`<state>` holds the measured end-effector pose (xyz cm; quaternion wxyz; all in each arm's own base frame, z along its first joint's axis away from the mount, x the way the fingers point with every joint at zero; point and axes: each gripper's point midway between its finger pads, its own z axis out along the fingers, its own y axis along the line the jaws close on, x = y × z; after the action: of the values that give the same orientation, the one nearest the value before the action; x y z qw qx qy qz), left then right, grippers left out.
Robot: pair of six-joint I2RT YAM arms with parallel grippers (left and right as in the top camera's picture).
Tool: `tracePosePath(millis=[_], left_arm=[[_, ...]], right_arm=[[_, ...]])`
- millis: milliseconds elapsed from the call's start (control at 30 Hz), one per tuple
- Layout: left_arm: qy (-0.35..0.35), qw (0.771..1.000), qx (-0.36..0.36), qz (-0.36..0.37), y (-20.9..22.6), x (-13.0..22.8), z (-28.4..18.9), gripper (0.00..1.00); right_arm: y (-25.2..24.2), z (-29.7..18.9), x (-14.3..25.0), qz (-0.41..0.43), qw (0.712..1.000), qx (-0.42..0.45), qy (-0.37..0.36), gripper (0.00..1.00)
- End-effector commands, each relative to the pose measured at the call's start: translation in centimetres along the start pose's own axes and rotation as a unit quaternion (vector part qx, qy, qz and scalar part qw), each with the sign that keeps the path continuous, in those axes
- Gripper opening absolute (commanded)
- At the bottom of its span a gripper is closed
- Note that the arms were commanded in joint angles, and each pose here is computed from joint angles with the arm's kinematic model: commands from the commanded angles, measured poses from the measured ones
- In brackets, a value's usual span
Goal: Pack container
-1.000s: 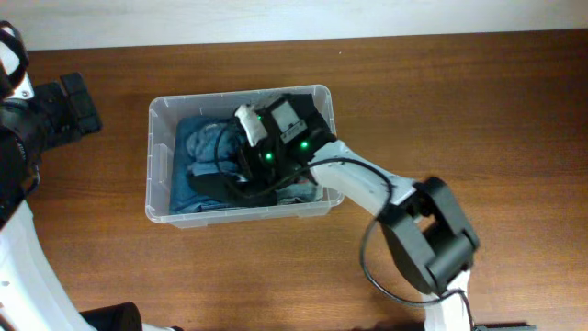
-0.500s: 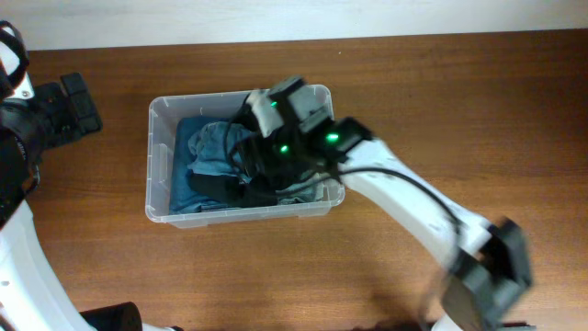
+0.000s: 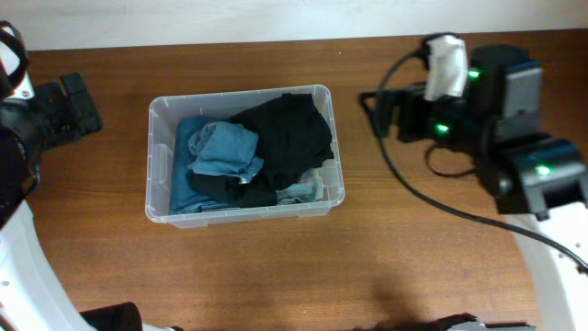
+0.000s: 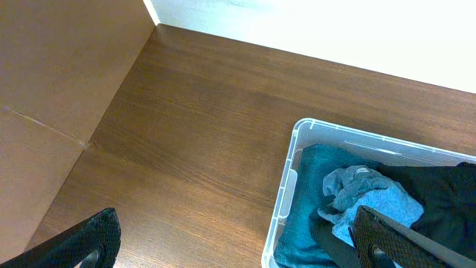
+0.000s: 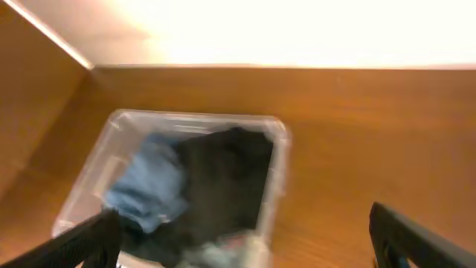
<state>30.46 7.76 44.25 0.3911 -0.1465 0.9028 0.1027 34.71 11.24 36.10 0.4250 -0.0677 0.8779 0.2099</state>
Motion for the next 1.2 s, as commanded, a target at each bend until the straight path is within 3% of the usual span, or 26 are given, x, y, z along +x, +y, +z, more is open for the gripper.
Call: tracePosePath(millis=[0,167,367,567,833,967,1167], left_arm=[[-0.006,1.0,0.001,-0.005,0.2,0.0,-0.5,0.99],[-0.006,1.0,0.001,-0.005,0.1,0.0,-0.5,1.0],[-0.006,1.0,0.001,-0.005,0.1,0.0,-0.5,0.99],[-0.006,1.0,0.001,-0.005,0.2,0.0,-0.5,0.99],[-0.006,1.0,0.001,-0.005,0.2,0.0,-0.5,0.99],[-0.006,1.0,0.001,-0.005,0.1,0.0,-0.5,0.99],[-0.006,1.0,0.001,-0.005,0.2,0.0,-0.5,0.99]], right_arm=[[-1.6,-2.9,0.0,-0.076,0.997,0.031,-0.012,0.98],[-3.7,-4.8,1.6,-0.157,0.984,0.08,-0.002,0.98],[-7.8,-5.8,5.9,-0.15,0.979,0.134,-0.018,0.98],[-11.4,-4.3,13.9,-0.137,0.974,0.174,-0.053,0.98],[-12.6,-0.9,24.0,-0.11,0.976,0.16,-0.096,0.98],[-12.9,-0.2,26.0,-0.088,0.975,0.157,-0.133,0.98],[-12.9,-0.4,25.6,-0.098,0.97,0.162,-0.154,0.98]])
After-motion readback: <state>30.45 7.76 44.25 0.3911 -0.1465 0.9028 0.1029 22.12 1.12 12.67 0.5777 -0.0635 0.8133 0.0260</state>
